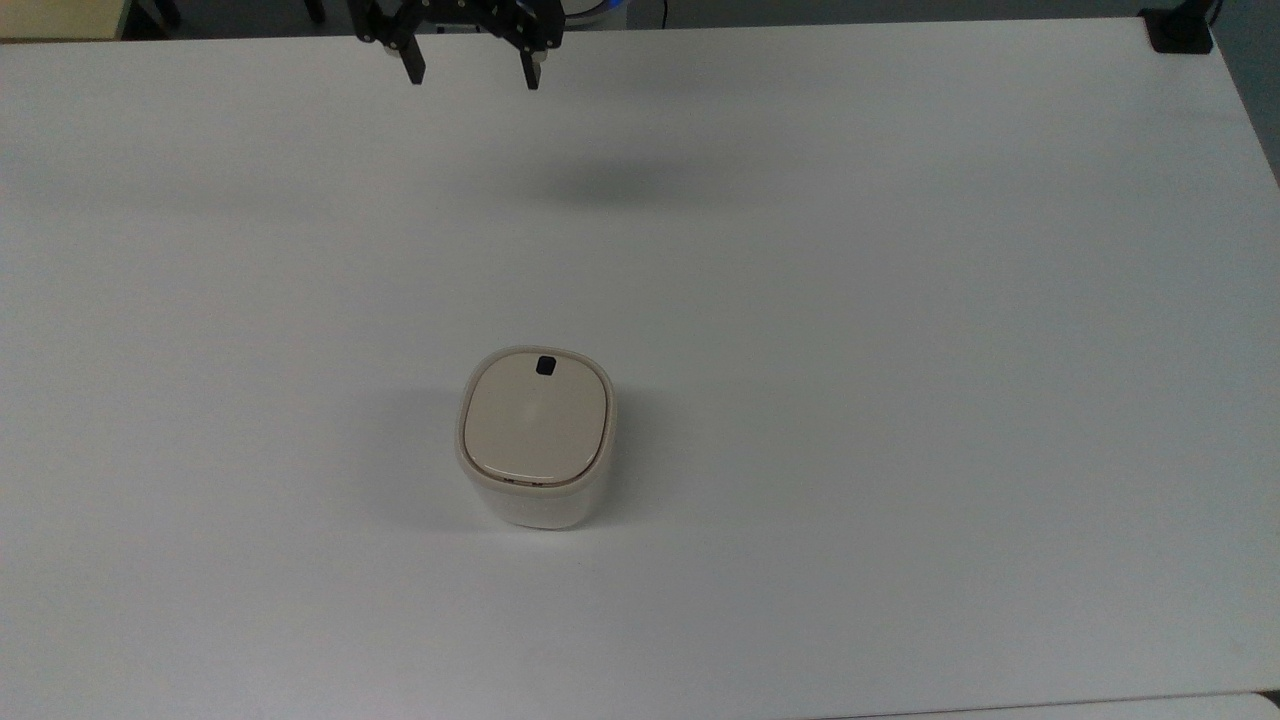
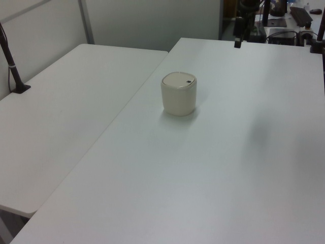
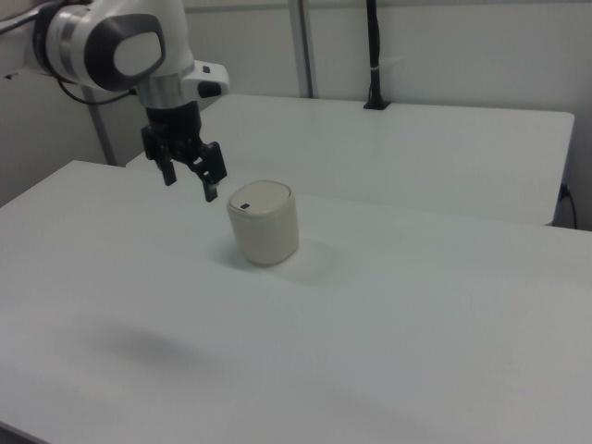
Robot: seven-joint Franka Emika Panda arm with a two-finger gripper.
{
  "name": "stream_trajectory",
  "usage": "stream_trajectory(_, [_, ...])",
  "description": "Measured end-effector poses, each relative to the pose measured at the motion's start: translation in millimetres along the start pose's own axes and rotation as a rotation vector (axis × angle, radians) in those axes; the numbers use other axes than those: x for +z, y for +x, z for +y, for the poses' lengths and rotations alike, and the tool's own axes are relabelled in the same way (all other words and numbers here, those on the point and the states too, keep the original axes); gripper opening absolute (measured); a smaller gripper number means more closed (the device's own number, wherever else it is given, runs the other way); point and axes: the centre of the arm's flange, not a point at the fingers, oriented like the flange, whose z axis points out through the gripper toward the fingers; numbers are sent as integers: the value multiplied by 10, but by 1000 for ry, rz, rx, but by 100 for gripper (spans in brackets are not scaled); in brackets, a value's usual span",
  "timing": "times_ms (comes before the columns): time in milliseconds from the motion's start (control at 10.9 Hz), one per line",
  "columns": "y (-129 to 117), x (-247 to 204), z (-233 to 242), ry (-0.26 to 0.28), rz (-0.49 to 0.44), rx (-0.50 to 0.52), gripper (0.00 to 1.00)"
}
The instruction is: Close the trash bin
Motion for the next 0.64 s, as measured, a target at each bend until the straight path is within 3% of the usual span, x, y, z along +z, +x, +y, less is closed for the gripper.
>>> stream_trajectory(643, [-87,0,-155,3,-41,-28,100])
